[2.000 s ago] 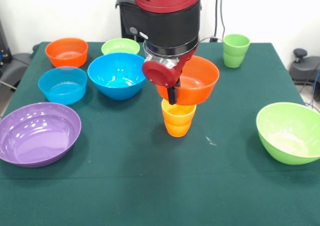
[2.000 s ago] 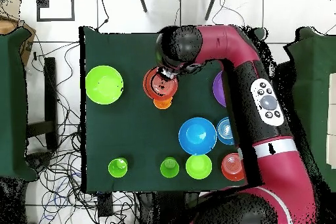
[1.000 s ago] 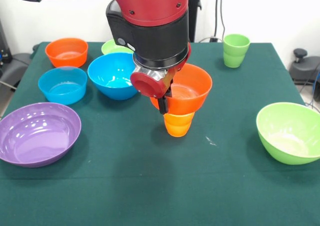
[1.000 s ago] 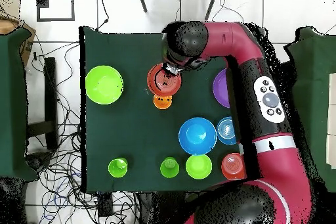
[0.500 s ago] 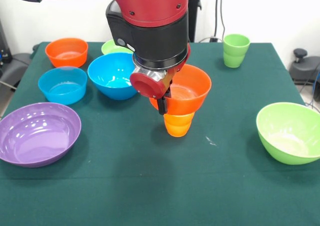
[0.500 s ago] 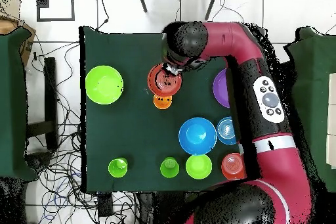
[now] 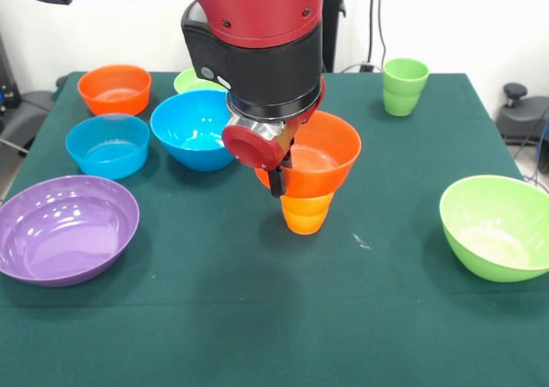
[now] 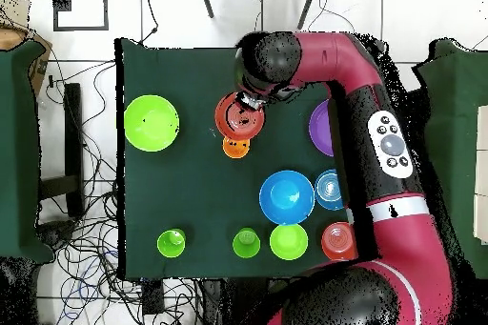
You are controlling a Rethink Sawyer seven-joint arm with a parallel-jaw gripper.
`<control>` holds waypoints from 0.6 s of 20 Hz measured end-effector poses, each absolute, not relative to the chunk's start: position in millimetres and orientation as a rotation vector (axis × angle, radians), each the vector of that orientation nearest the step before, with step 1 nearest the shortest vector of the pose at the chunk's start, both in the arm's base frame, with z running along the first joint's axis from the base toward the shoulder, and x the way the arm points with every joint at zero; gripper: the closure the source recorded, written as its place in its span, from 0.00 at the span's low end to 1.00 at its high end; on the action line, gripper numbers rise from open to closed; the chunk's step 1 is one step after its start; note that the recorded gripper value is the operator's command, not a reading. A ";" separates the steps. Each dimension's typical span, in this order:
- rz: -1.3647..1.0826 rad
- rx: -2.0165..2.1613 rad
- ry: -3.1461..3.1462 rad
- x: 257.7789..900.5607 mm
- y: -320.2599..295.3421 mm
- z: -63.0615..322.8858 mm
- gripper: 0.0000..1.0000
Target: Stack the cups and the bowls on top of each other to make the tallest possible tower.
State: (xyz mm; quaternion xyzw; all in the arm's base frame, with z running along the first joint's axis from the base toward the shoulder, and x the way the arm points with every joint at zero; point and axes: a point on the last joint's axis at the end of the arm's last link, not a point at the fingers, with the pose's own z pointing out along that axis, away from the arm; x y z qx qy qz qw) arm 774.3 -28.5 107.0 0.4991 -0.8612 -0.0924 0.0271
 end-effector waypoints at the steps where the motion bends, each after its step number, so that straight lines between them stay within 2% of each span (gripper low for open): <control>1: -0.285 1.542 -2.660 774.4 -28.5 107.0 1.00; 12: -0.291 1.541 -2.657 773.6 -27.4 104.4 1.00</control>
